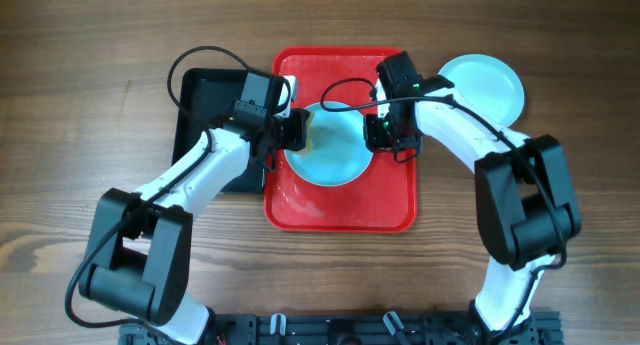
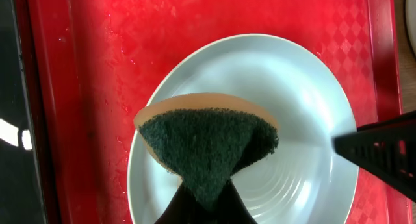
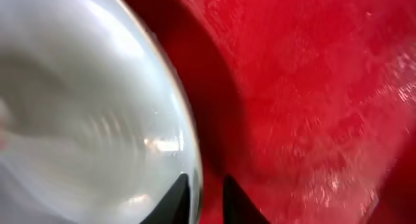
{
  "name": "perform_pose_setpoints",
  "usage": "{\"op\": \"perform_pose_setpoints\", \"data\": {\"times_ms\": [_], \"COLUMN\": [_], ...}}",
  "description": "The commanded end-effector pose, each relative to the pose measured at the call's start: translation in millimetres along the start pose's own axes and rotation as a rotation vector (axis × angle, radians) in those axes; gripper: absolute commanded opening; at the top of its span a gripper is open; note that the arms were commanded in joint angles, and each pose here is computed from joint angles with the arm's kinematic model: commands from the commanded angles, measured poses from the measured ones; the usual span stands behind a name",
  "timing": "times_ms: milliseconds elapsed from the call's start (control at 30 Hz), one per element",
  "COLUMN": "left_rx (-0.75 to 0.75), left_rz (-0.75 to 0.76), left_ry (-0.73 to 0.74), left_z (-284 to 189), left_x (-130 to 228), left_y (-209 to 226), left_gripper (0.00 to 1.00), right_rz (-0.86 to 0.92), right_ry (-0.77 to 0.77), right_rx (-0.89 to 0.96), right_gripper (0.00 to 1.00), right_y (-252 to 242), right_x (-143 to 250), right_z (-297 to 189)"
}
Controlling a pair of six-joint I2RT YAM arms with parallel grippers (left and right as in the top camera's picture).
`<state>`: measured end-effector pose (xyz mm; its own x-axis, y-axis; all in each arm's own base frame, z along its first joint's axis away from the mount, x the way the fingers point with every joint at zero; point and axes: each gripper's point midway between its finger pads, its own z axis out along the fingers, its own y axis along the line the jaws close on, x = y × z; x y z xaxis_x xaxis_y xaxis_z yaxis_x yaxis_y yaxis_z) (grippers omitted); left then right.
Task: Clean dirty plates on tray and stack at the side
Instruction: 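Scrub the plate surface with the sponge while the right gripper holds it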
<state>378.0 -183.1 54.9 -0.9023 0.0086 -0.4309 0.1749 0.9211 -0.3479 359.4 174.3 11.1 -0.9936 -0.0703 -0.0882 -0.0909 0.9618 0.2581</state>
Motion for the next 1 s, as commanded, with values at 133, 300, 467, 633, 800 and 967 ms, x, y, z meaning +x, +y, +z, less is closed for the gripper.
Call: {"op": "perform_pose_setpoints", "data": {"times_ms": [133,300,467,633,800,967], "left_rx": [-0.007,-0.007,-0.008,-0.008,-0.023,-0.048], "left_rz": [-0.006,-0.006,-0.006,-0.005,0.041,0.038], "left_ry": [-0.013,-0.013,-0.013,-0.013,-0.006,0.002], "left_z": [0.2,0.2,0.2,0.2,0.4,1.0], "left_x": [-5.6,-5.5,-5.4,-5.5,-3.6,-0.1], "left_y": [-1.3,-1.3,-1.2,-1.2,1.7,6.8], "left_gripper": [0.04,0.04,0.04,0.04,0.04,0.04], "right_rz": [-0.005,0.015,0.021,0.028,0.027,0.027], "right_ry": [-0.064,-0.056,-0.065,-0.064,-0.066,-0.066], "right_rx": [-0.003,-0.001,-0.004,-0.003,-0.004,-0.004], "right_gripper": [0.10,0.12,0.09,0.04,0.04,0.04], "right_y": [6.2,2.8,1.9,1.7,1.9,1.9], "right_x": [-13.1,-7.6,-7.6,-7.3,-7.8,-7.8], "right_z": [-19.1,-11.7,-7.9,-7.9,-7.9,-7.9]}}
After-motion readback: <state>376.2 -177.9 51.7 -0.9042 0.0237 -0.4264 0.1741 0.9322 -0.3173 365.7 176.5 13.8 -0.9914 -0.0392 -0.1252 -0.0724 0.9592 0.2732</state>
